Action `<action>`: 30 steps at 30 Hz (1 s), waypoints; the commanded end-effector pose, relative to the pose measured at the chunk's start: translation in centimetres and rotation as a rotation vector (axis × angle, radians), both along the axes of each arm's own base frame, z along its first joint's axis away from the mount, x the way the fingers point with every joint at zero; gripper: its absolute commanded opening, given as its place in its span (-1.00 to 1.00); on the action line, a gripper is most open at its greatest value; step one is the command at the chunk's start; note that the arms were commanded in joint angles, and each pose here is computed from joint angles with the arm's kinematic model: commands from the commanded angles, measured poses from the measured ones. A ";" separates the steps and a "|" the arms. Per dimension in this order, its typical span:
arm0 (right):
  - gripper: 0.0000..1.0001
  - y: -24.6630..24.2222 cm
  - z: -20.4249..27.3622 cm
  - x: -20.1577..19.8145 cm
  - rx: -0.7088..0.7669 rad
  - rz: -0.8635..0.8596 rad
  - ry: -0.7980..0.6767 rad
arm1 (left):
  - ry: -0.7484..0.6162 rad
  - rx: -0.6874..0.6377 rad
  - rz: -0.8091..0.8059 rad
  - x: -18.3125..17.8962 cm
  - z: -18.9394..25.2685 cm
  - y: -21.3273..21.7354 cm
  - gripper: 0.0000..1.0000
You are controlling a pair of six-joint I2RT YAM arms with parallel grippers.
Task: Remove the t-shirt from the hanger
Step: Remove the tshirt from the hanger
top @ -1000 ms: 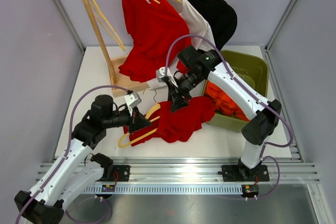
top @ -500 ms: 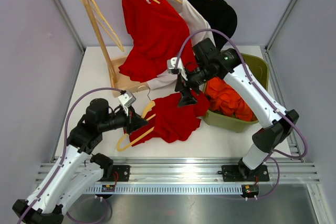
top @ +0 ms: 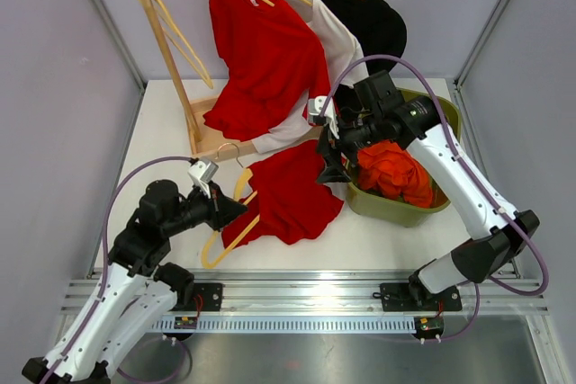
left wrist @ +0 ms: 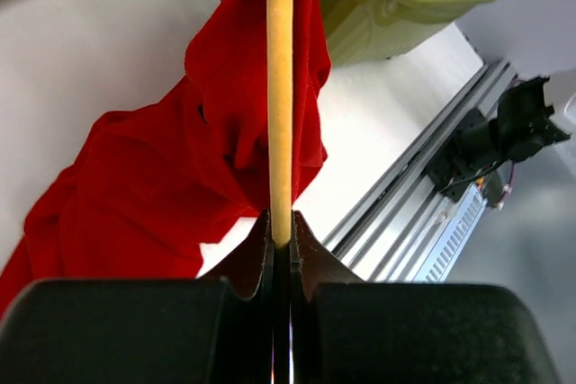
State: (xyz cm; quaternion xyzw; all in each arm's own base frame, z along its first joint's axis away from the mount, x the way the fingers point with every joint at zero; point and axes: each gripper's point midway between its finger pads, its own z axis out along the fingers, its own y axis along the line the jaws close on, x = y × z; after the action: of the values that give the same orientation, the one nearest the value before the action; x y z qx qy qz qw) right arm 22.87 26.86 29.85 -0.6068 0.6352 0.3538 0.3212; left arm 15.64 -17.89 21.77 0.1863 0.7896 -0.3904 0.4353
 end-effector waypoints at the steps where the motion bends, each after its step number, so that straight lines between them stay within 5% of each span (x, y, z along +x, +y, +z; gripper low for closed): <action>1: 0.75 0.2 1.5 -0.1 0.061 -0.025 -0.026 | -0.029 -0.109 0.094 1.4 2.0 0.0 -1.00; 13: 0.73 3.3 0.8 -1.3 0.155 -0.111 0.225 | 0.041 -0.408 0.180 3.0 5.1 -1.1 -1.00; 22: 0.69 9.8 -0.5 2.0 0.148 -0.456 0.108 | 0.080 -0.497 0.174 3.2 5.6 -1.6 -1.00; 30: 0.61 11.8 -2.1 2.9 0.105 -0.523 0.045 | 0.085 -0.508 0.182 3.2 5.6 -1.6 -1.00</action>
State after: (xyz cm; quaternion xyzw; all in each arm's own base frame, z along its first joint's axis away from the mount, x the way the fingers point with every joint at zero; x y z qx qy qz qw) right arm 24.25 37.54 26.76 -0.4264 0.7538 0.3246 0.3802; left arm 18.47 -19.45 24.53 -0.0236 0.7375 -0.5205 0.4297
